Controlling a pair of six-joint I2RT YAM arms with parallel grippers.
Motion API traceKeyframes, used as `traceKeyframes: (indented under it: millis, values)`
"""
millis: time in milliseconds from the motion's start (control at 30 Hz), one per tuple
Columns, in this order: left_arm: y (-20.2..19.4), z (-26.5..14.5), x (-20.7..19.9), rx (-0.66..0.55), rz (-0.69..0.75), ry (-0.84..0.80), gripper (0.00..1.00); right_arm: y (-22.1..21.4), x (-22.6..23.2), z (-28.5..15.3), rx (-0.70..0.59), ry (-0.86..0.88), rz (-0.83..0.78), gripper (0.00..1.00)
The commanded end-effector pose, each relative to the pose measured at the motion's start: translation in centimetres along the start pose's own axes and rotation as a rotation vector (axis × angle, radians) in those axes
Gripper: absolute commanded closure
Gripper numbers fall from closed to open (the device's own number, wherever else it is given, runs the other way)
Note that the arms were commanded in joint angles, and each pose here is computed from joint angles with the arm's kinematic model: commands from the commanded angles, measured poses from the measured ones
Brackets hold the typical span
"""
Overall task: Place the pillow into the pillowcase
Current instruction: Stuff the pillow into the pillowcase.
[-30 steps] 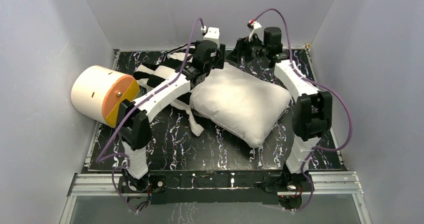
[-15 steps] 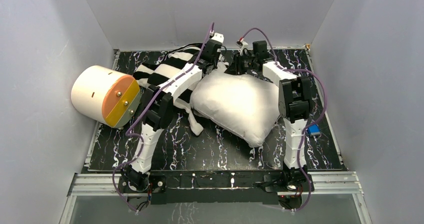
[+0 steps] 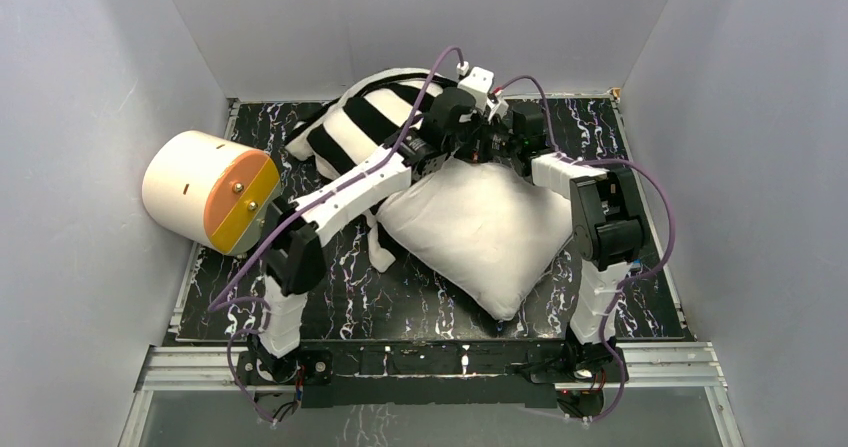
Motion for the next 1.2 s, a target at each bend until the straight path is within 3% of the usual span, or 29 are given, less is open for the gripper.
traceKeyframes:
  millis: [0,100,233,367,567,733,1000,1167]
  values:
    - [3.4,-6.6,-7.4,-0.164,-0.221,-0.413,1.0,3.0,4.6,0.2,-0.219,0.06,-0.013,1.0]
    - [0.5,-5.9,-7.1,-0.108,-0.237,-0.36,1.0,2.9,4.4,-0.1,-0.294,0.027,0.057,1.0]
    - [-3.7,-2.9,-2.8,-0.075,-0.162,-0.119,1.0,1.5,3.3,-1.2,-0.374,-0.042,0.163,1.0]
    - [-6.2,-0.9,-0.9,0.02,-0.188,-0.126,0.97,0.3,2.7,-1.6,-0.344,-0.087,0.152,1.0]
    - [-4.2,-4.2,-1.2,0.028,-0.123,-0.131,0.48,0.9,1.7,-5.7,-0.237,-0.251,0.036,0.51]
    - [-4.3,-8.3,-3.6,0.05,0.053,-0.143,0.32,2.9,1.6,-8.9,-0.17,-0.385,-0.058,0.24]
    - [-8.2,-12.0,-8.2,0.179,0.261,-0.18,0.2,5.5,0.9,-14.2,-0.254,-0.571,-0.056,0.09]
    - [-12.2,-11.0,-10.0,0.259,0.348,-0.132,0.14,5.2,-0.4,-16.1,-0.242,-0.632,-0.011,0.08]
Point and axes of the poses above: each gripper's point midway between its finger pads, its own z axis out along the fingers, its own x axis along the line the jaws close on, y = z × x, the point moved 8 cm from there along -z, back along the fingers, and after that the axes turned 6 degrees about -z, right-handed, at the moved point
